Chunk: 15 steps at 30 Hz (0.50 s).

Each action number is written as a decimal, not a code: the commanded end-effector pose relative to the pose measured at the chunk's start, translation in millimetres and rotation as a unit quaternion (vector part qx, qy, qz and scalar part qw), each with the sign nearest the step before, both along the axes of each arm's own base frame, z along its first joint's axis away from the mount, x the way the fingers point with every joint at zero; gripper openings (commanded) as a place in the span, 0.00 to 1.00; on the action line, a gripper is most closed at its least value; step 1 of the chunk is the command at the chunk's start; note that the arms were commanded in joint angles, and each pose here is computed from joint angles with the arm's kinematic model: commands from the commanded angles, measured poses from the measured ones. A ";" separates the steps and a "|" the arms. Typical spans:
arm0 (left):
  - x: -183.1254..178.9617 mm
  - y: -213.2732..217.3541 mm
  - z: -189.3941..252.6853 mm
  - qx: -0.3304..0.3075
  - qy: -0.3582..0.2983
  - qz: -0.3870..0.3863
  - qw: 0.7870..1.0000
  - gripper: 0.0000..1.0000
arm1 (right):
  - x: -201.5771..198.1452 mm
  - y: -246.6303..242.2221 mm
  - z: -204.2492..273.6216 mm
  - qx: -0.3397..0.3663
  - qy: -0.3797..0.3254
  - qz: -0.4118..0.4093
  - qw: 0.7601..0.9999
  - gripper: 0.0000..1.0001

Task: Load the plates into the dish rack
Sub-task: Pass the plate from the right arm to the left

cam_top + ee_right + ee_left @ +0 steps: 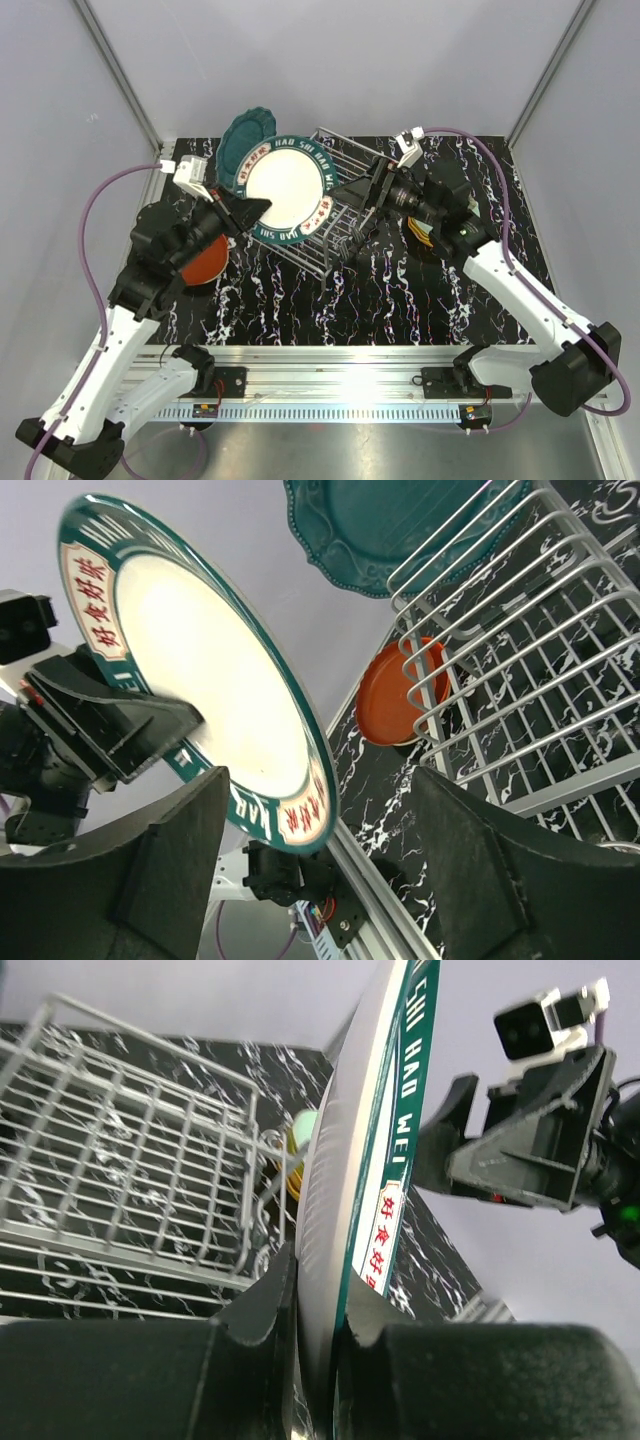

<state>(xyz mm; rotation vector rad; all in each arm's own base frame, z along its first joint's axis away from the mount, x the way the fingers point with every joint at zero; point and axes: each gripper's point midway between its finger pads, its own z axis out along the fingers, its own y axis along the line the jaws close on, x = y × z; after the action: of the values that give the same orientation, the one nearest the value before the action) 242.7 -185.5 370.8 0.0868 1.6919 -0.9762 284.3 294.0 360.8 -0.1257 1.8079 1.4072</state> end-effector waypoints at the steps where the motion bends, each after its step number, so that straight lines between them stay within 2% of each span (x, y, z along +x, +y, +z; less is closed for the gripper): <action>1: -2.7 21.3 68.7 -0.022 -0.105 0.051 0.993 0.00 | -6.3 -9.7 22.8 0.002 -0.042 -0.021 0.999 0.82; 3: -3.4 28.2 83.7 -0.016 -0.122 0.067 0.990 0.00 | -5.2 -14.0 19.6 -0.014 -0.033 -0.032 0.999 0.82; 6: 1.8 48.7 94.8 0.029 -0.147 0.118 0.982 0.00 | -4.0 -23.3 19.0 -0.034 -0.038 -0.055 0.997 0.83; 10: 10.5 83.4 93.7 0.113 -0.186 0.199 0.955 0.00 | -1.1 -34.8 18.1 -0.050 -0.047 -0.085 0.994 0.87; 15: 21.0 90.5 84.9 0.190 -0.218 0.212 0.934 0.00 | 0.3 -37.5 14.6 -0.066 -0.051 -0.089 0.993 0.88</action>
<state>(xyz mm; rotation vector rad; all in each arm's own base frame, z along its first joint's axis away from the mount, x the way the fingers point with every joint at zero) 255.7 -112.0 434.5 0.1320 1.4821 -0.4368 284.2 263.6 352.0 -0.0768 1.8484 1.1885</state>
